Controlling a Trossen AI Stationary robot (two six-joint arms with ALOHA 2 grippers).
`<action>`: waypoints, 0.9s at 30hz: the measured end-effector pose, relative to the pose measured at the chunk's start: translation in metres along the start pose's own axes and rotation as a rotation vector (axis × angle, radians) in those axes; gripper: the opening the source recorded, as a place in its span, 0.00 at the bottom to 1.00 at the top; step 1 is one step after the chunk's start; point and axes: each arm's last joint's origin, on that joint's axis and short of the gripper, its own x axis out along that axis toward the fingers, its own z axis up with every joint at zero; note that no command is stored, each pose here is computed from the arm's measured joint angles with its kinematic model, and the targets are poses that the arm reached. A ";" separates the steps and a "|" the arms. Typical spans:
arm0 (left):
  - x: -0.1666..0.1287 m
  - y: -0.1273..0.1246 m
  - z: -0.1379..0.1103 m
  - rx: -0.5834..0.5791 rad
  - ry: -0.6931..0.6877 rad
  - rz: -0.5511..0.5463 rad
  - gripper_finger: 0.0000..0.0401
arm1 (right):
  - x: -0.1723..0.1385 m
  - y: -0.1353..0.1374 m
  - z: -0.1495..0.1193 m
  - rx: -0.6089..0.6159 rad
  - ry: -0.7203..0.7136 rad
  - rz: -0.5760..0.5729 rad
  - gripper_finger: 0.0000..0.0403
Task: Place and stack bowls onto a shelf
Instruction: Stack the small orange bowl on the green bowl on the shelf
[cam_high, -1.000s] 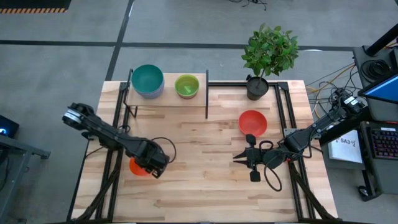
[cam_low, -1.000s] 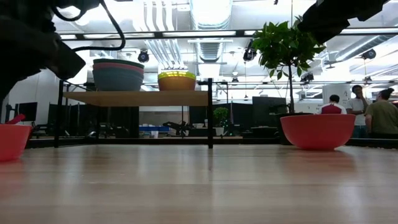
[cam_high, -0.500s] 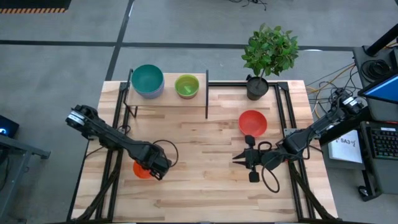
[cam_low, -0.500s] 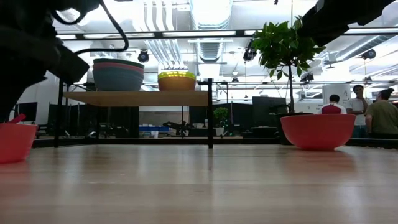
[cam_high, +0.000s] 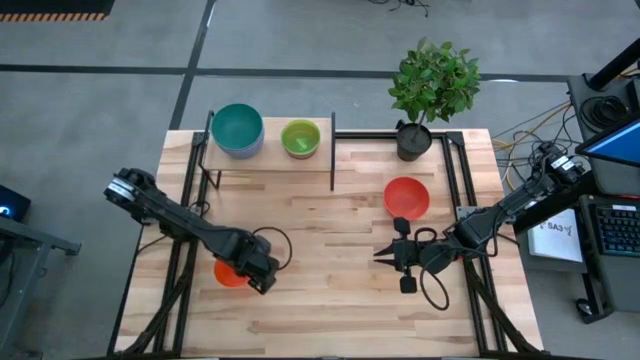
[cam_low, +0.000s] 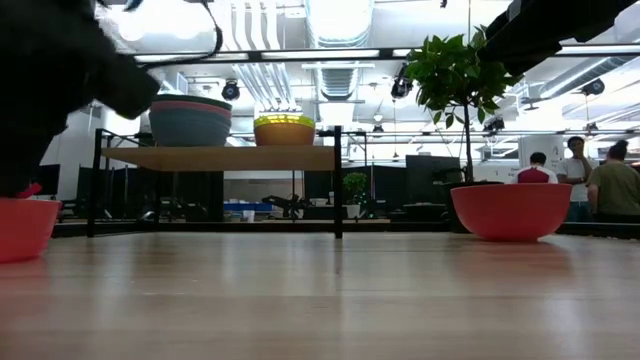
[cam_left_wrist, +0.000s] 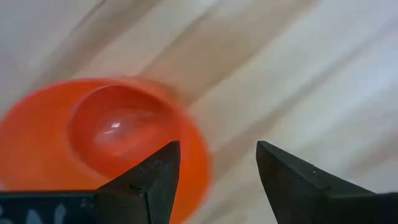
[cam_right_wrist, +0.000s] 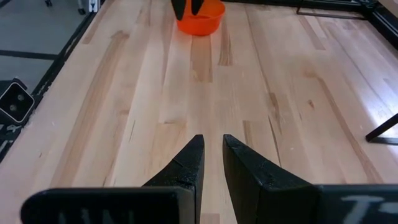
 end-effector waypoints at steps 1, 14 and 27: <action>0.004 0.001 0.000 -0.005 0.007 0.031 0.48 | 0.000 0.000 0.000 0.000 0.000 0.000 0.12; 0.034 -0.001 0.003 0.035 0.075 0.165 0.38 | 0.000 0.000 0.000 0.001 0.001 0.000 0.12; -0.012 -0.043 0.008 0.301 0.025 -0.023 0.03 | 0.000 0.000 0.000 0.001 0.001 0.000 0.12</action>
